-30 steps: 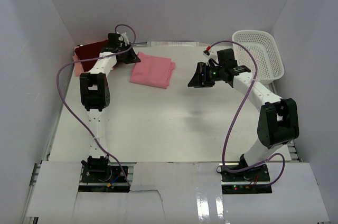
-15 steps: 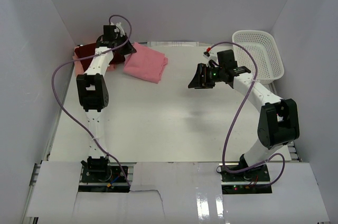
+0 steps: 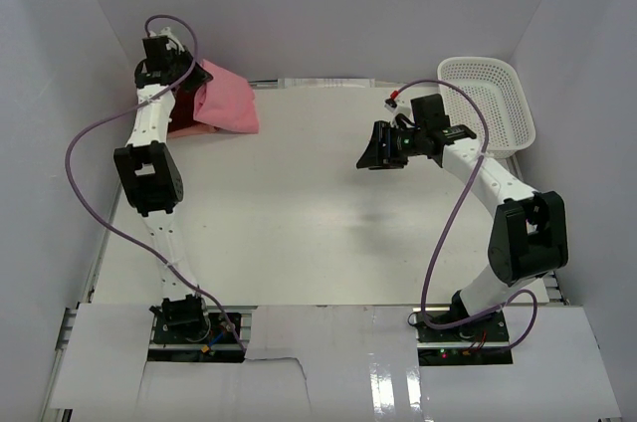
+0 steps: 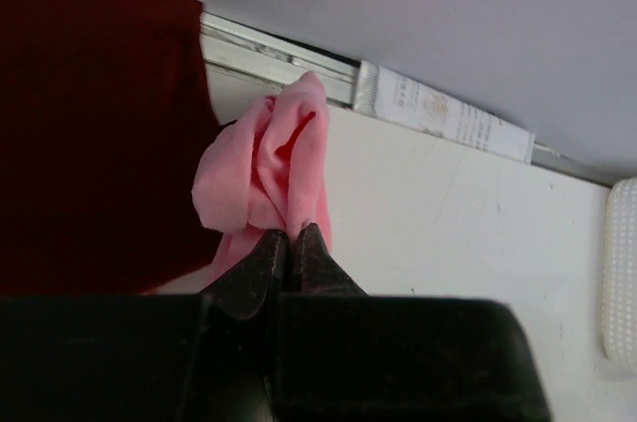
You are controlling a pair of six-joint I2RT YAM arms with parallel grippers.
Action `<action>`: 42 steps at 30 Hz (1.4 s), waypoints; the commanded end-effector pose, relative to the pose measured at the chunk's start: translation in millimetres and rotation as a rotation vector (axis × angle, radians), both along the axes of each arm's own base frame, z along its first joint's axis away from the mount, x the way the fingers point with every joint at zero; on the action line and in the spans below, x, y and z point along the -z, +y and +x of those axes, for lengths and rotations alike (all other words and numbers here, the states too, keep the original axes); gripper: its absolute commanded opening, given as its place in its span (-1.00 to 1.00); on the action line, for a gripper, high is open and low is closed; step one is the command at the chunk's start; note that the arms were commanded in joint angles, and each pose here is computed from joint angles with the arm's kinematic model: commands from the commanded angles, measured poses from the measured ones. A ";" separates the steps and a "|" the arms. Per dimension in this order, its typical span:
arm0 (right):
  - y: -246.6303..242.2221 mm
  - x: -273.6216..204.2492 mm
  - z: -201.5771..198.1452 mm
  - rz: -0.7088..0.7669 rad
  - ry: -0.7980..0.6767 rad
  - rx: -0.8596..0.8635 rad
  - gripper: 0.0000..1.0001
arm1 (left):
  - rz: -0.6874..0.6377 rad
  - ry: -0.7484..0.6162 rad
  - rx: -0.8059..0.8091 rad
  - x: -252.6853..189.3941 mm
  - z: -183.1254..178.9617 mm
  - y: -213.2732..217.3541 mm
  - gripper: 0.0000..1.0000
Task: Fold and stack the t-shirts
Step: Put the neatly folded tshirt into the corner of the board with the left arm
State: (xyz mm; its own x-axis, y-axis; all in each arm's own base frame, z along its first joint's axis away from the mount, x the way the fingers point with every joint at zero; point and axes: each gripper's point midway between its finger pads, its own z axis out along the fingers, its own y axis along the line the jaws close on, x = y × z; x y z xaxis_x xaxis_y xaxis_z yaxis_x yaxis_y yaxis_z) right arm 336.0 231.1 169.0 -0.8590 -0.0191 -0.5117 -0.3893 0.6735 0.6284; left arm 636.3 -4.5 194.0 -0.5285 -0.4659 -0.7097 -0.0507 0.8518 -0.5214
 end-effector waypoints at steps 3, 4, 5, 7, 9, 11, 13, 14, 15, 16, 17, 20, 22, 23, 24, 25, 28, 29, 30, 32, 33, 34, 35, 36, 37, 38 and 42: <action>-4.5 -7.0 -9.3 -0.003 -0.023 -0.009 0.10 | -0.015 -0.184 -0.098 -90.0 -5.4 61.3 -1.00; -4.6 -5.5 -10.8 -0.003 -0.016 -0.011 0.10 | -0.020 -0.189 -0.114 -83.5 -2.9 72.9 -1.00; -4.1 -6.5 -11.7 -0.001 -0.017 -0.014 0.10 | -0.029 -0.191 -0.124 -79.5 -2.7 82.0 -1.00; -4.6 -7.5 -12.7 -0.004 -0.016 -0.014 0.10 | -0.047 -0.207 -0.165 -67.7 -3.5 111.4 -1.00; -4.6 -8.3 -14.2 -0.005 -0.014 -0.016 0.10 | -0.043 -0.245 -0.200 -64.4 -3.5 134.5 -1.00; -3.4 -10.0 -14.3 -0.002 -0.015 -0.021 0.10 | -0.049 -0.235 -0.229 -49.7 -6.4 146.2 -1.00; -2.1 -11.1 -14.6 -0.001 -0.013 -0.025 0.10 | -0.034 -0.240 -0.250 -36.5 -5.2 159.1 -1.00; -1.1 -11.7 -14.4 0.000 -0.013 -0.028 0.10 | -0.026 -0.235 -0.256 -29.2 -3.6 162.3 -1.00; 0.0 -12.2 -15.2 0.002 -0.011 -0.031 0.10 | -0.024 -0.239 -0.250 -22.7 -1.1 164.3 -1.00; 0.1 -11.7 -15.2 0.001 -0.010 -0.031 0.10 | -0.026 -0.226 -0.255 -11.5 0.8 167.5 -1.00; 0.6 -11.1 -15.4 0.001 -0.008 -0.032 0.10 | -0.044 -0.185 -0.264 15.8 3.3 171.2 -1.00; 2.4 -8.4 -18.0 0.000 0.002 -0.039 0.10 | -0.090 -0.145 -0.325 58.9 -4.0 189.1 -1.00; 2.8 -5.0 -21.9 -0.004 0.010 -0.044 0.10 | -0.095 -0.189 -0.341 61.3 -2.2 193.5 -1.00; 3.2 -3.9 -22.7 -0.002 0.008 -0.045 0.10 | -0.102 -0.182 -0.343 69.4 1.4 194.9 -1.00; 3.5 -0.6 -24.5 -0.003 0.018 -0.045 0.10 | -0.105 -0.181 -0.330 71.9 4.4 194.0 -1.00; 4.7 0.2 -25.4 -0.002 0.021 -0.049 0.10 | -0.109 -0.180 -0.323 73.0 7.5 194.1 -0.99; 6.4 4.4 -25.6 -0.005 0.031 -0.053 0.10 | -0.108 -0.170 -0.325 79.1 13.7 198.3 -0.78; 6.6 5.4 -25.1 -0.006 0.034 -0.053 0.10 | -0.102 -0.170 -0.328 78.8 15.4 199.1 -0.72; 7.4 6.1 -25.5 -0.008 0.035 -0.055 0.10 | -0.096 -0.175 -0.332 77.0 17.2 201.9 -0.71; 8.5 5.9 -24.7 -0.007 0.033 -0.059 0.10 | -0.093 -0.183 -0.347 72.3 17.4 207.9 -0.70; 9.1 6.0 -24.9 -0.007 0.034 -0.060 0.11 | -0.093 -0.199 -0.353 67.7 18.6 210.0 -0.68; 9.8 5.5 -24.6 -0.007 0.033 -0.062 0.11 | -0.091 -0.218 -0.354 58.5 19.9 210.7 -0.67; 10.5 5.5 -24.6 -0.006 0.034 -0.062 0.11 | -0.087 -0.230 -0.354 53.7 21.1 211.5 -0.65; 11.2 5.3 -24.8 -0.005 0.034 -0.065 0.11 | -0.087 -0.245 -0.349 46.9 22.6 211.4 -0.65; 11.3 5.8 -25.0 -0.008 0.035 -0.064 0.11 | -0.085 -0.271 -0.351 33.6 25.6 213.7 -0.64; 11.3 6.7 -25.0 -0.008 0.036 -0.064 0.11 | -0.084 -0.286 -0.345 26.0 27.3 212.8 -0.64; 11.6 8.3 -27.0 -0.011 0.039 -0.067 0.11 | -0.070 -0.357 -0.336 -8.7 32.3 214.4 -0.61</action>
